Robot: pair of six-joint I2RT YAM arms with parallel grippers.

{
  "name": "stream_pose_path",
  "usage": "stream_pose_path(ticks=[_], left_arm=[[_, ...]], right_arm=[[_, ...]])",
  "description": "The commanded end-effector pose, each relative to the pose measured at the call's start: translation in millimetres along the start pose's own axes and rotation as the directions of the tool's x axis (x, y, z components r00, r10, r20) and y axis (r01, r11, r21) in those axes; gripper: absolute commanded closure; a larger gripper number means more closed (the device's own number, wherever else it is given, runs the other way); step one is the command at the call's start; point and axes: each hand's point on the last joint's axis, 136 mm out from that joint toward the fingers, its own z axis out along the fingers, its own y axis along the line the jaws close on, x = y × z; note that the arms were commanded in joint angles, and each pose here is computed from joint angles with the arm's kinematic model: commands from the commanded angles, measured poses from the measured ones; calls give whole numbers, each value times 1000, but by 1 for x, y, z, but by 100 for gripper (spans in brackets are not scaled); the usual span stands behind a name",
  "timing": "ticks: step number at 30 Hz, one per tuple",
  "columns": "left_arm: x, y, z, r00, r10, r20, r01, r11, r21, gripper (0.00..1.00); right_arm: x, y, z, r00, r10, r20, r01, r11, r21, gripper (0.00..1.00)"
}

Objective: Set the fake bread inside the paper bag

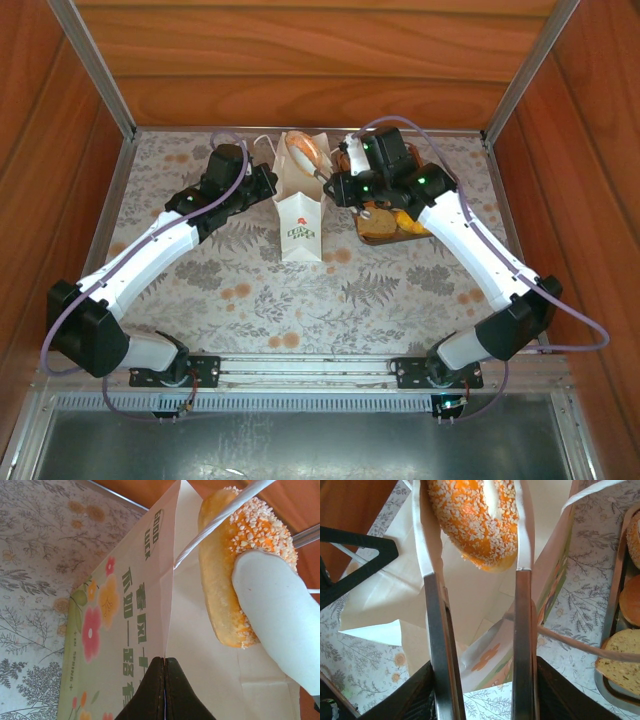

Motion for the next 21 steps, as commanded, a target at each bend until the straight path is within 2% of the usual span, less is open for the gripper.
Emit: stream_pose_path(ticks=[1,5,15,21], left_arm=[[-9,-12,-3,999,22,30,-23,999,30,100],[-9,-13,-3,999,22,32,-23,999,30,100],[-7,-8,-2,999,21,32,-22,1000,16,100],[-6,-6,-2,999,22,33,-23,1000,11,100]], right_arm=[[3,-2,6,1000,-14,-22,14,1000,22,49],[2,-2,6,1000,-15,-22,15,1000,26,45],[-6,1,-4,999,-27,18,27,999,18,44],[-20,10,-19,996,-26,83,27,1000,-11,46]])
